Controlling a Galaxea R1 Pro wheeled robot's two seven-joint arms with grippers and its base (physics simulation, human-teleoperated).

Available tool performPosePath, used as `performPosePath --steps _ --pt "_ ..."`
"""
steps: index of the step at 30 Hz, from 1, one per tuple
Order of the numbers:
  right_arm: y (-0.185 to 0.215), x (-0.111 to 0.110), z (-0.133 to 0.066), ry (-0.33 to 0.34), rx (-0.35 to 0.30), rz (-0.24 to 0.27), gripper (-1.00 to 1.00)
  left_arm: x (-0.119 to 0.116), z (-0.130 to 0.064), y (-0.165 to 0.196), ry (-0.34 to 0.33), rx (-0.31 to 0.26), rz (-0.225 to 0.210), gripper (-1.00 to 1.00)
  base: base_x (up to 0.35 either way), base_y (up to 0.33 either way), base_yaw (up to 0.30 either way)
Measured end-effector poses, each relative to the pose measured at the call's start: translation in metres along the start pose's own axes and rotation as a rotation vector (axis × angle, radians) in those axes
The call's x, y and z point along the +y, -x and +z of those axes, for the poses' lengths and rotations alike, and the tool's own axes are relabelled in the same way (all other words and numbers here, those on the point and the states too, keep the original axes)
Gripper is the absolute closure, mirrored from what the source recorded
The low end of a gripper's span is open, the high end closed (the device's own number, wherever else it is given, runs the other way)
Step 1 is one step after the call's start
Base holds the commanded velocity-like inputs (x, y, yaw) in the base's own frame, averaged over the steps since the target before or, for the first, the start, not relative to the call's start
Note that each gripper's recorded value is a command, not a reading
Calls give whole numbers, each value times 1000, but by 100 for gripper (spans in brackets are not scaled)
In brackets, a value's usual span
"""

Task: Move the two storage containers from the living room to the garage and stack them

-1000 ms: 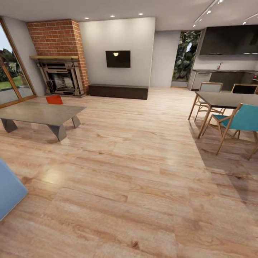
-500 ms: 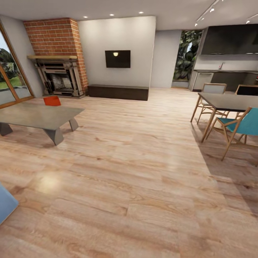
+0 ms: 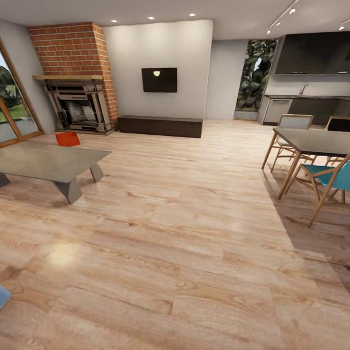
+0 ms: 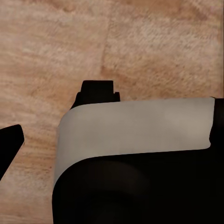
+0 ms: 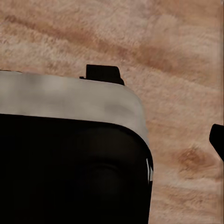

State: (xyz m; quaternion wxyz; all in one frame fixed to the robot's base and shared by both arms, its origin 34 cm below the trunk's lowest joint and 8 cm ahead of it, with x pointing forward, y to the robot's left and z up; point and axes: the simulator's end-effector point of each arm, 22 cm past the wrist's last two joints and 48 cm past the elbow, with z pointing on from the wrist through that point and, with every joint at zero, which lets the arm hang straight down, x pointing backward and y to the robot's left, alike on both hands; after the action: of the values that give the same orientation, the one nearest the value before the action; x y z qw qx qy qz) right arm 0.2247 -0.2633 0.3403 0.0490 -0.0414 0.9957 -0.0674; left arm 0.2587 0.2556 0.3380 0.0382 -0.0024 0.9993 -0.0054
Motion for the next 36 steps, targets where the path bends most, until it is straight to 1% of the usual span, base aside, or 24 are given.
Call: performPosePath --steps 10,12,13,15,19,22,36 --pt "-1 2 0 11 3 -10 -100 0 0 0 0 0 0 -100 324 0 0" --pt "-2 11 0 54 8 -12 -100 0 0 0 0 -1 0 -100 324 0 0" --pt "-2 17 -1 86 10 -13 -100 0 0 0 0 0 0 -100 324 0 0" --pt "-3 24 -1 118 11 -13 -100 0 0 0 0 -1 0 -100 324 0 0" --pt "-3 27 -2 131 11 -13 -100 0 0 0 0 0 0 -100 324 0 0" --pt "-3 31 -2 155 12 -14 -100 0 0 0 0 0 0 -100 324 0 0" --pt "-3 33 -2 162 11 -14 -100 0 0 0 0 -1 0 -100 324 0 0"
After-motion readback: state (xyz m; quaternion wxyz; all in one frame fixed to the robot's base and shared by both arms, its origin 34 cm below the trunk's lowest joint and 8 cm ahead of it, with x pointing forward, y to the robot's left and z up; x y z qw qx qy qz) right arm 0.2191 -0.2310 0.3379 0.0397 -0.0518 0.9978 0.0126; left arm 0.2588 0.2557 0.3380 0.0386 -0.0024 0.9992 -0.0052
